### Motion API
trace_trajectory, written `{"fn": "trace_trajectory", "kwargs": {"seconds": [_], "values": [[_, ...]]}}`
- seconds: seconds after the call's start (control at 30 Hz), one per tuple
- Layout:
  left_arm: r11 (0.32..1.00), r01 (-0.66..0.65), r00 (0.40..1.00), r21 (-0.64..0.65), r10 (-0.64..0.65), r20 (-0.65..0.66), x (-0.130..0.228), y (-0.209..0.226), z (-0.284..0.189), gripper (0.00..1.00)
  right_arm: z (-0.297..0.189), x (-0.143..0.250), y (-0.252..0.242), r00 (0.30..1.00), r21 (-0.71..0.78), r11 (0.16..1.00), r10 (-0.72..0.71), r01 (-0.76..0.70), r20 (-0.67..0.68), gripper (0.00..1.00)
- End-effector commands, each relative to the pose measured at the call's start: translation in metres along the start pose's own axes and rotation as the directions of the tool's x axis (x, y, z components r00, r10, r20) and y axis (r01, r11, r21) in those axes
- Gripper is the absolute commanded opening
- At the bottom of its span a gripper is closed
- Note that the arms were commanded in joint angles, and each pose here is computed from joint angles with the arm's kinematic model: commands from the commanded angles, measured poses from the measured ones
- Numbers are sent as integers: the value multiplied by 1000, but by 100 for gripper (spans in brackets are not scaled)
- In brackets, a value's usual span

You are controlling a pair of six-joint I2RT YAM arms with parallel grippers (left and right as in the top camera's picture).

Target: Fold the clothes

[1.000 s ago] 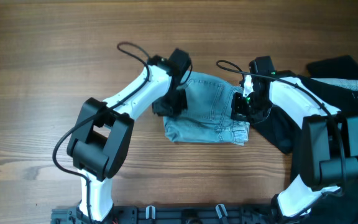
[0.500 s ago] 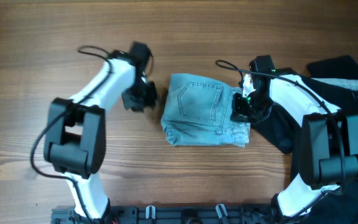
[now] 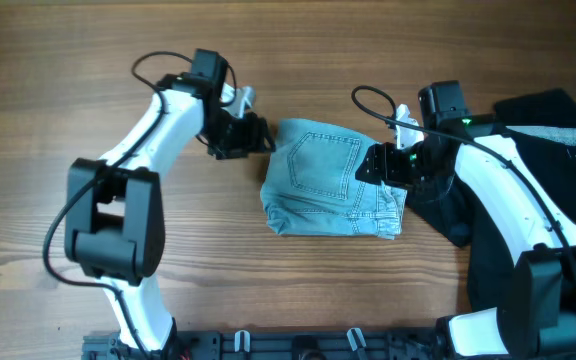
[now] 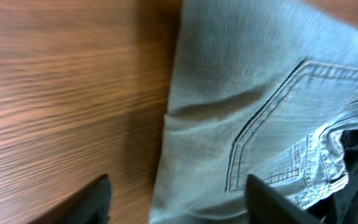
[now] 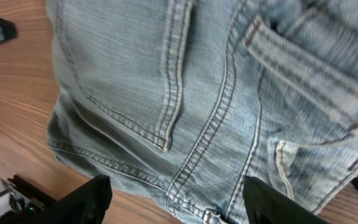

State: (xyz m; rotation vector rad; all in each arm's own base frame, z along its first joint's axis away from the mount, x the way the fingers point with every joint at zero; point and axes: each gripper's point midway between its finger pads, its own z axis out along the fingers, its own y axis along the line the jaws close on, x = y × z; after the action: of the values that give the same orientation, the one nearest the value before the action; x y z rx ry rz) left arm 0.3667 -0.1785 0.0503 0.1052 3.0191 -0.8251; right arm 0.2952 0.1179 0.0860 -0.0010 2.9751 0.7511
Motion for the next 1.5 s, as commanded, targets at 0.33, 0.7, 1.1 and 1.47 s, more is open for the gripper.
{"fn": "trace_trajectory", "kwargs": {"seconds": [0.33,0.7,1.1,1.47], "values": [[995,-30,973,94,50,-224,46,-24,93,61,69,47,-49,960,93,970,236,-224,-154,30],[992,11,988,129,-30,152,-88,-10,15,47,9,3,1,999,-32,999,14,-13,43,57],[987,157,970,-18,-158,-183,-3,-41,-51,17,-22,-34,-11,958,81,990,89,-115,274,39],[919,291,842,-266,-378,-384,99,-22,36,4,-23,-35,-16,950,89,983,129,-160,285,32]]}}
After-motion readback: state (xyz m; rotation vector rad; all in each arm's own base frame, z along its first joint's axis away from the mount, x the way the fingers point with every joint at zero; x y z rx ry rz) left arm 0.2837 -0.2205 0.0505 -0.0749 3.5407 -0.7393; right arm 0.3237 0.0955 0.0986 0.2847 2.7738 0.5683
